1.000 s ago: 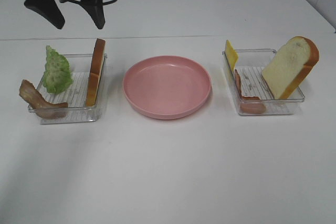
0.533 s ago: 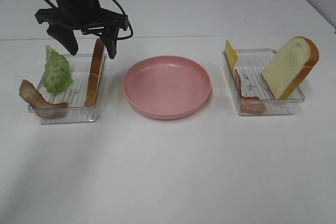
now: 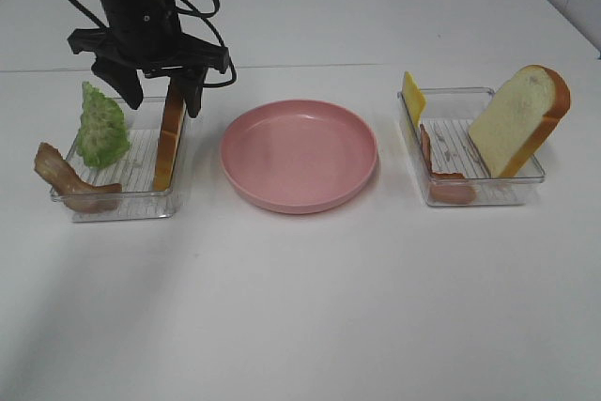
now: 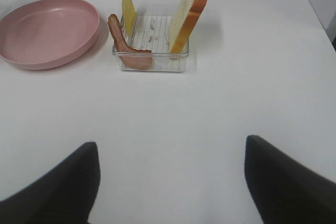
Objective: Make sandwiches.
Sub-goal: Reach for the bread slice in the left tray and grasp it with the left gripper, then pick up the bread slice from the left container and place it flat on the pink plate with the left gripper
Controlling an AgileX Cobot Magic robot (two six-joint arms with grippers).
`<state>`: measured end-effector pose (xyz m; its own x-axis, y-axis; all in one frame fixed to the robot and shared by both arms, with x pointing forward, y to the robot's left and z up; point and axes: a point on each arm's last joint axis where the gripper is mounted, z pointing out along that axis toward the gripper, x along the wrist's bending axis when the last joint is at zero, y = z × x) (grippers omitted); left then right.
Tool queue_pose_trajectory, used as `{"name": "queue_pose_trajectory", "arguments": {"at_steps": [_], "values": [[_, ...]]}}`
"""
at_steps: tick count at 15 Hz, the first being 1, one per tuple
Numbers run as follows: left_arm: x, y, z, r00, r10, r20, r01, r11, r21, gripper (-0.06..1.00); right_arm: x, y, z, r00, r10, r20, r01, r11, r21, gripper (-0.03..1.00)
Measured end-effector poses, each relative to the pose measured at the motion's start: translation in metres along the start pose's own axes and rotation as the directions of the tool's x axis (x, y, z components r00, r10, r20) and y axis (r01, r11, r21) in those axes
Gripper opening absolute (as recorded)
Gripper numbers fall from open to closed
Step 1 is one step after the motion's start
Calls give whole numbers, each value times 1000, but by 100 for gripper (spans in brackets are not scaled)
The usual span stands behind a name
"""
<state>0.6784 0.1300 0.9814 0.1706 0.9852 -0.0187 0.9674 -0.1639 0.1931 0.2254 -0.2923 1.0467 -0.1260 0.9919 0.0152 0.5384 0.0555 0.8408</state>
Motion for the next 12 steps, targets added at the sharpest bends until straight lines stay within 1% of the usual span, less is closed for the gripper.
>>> {"name": "queue_pose_trajectory", "arguments": {"at_steps": [1,2,3,4,5,6,10,12], "values": [[1,1,0,1000,5,-13,-6,1000,-14,58,0,0,0,1000,0,-1,0,1000,0,73],[3,2,0,999,13,-31,-14,1000,-20,48,0,0,0,1000,0,-1,0,1000,0,73],[3,2,0,999,13,-32,-14,1000,-20,43,0,0,0,1000,0,-1,0,1000,0,73],[3,2,0,999,13,-32,-14,1000,-20,32,0,0,0,1000,0,-1,0,1000,0,73],[3,2,0,999,13,-32,-14,1000,-20,28,0,0,0,1000,0,-1,0,1000,0,73],[3,2,0,999,14,-34,-15,1000,-21,21,0,0,0,1000,0,-1,0,1000,0,73],[5,2,1,999,12,-36,-13,1000,-20,21,0,0,0,1000,1,-3,-1,1000,0,73],[5,2,-10,1000,10,-30,-11,999,-38,21,0,0,0,1000,2,-5,-2,1000,0,73]]}}
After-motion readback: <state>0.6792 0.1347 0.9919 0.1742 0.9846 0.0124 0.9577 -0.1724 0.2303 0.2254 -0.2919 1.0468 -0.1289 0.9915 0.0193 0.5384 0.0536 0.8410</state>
